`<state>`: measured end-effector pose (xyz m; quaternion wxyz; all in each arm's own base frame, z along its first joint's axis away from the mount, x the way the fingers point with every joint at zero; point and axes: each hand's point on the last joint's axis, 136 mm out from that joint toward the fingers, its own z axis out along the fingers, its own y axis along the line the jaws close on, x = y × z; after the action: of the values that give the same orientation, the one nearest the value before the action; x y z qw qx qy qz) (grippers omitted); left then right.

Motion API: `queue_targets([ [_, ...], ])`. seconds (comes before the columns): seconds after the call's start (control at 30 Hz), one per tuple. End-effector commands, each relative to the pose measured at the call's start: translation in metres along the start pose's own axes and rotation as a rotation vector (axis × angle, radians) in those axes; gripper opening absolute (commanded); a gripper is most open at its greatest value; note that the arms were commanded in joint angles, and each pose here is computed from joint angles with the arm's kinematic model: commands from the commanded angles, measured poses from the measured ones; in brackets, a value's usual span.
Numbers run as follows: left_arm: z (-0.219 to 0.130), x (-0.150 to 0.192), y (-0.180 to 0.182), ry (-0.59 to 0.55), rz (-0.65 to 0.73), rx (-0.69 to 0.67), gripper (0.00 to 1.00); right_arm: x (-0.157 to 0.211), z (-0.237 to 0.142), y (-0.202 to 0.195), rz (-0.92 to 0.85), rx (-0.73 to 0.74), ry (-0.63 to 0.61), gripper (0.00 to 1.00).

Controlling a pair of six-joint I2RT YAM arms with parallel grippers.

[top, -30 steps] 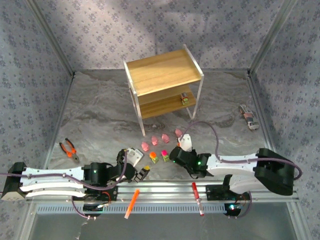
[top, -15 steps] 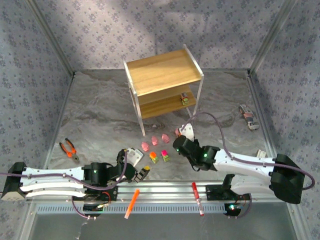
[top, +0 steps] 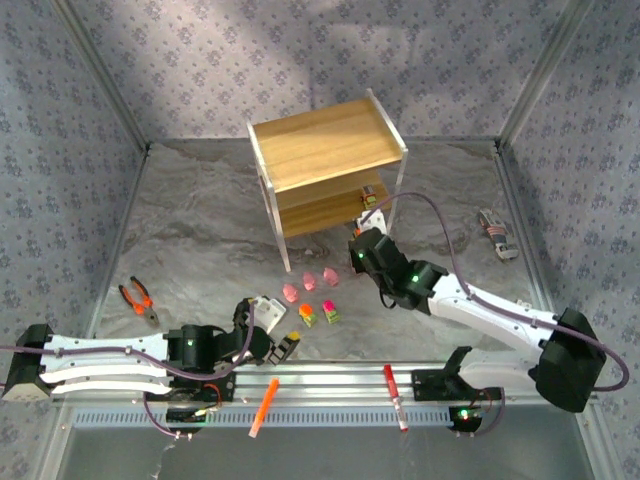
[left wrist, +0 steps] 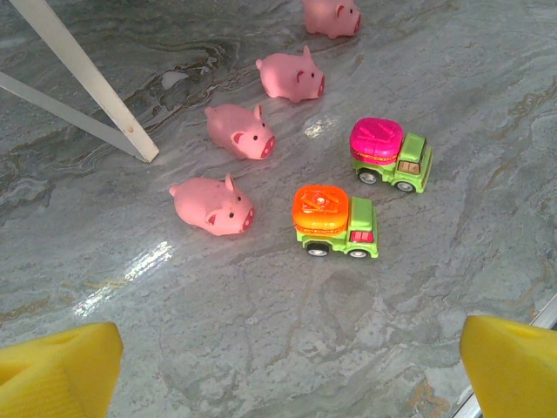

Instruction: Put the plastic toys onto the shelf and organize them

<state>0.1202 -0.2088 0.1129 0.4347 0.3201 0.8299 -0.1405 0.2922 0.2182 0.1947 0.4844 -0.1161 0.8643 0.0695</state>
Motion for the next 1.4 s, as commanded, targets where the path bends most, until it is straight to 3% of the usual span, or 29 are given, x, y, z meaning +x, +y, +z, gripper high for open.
queue_targets([
  [0.0,-0.007,-0.013,-0.001,-0.031,-0.018,0.004,0.99,-0.019,0.006,0.006,-0.026,-0.031,-0.018,0.21],
  [0.33,-0.009,-0.014,0.001,-0.042,-0.029,0.006,0.99,-0.047,0.027,0.002,-0.019,-0.037,-0.031,0.21],
  [0.93,-0.010,-0.016,-0.002,-0.057,0.001,-0.002,0.99,-0.065,0.062,-0.006,0.002,-0.030,-0.011,0.21],
  [1.37,-0.006,-0.011,-0.027,-0.013,0.046,0.111,0.99,-0.071,0.075,0.000,0.002,-0.046,-0.007,0.21],
])
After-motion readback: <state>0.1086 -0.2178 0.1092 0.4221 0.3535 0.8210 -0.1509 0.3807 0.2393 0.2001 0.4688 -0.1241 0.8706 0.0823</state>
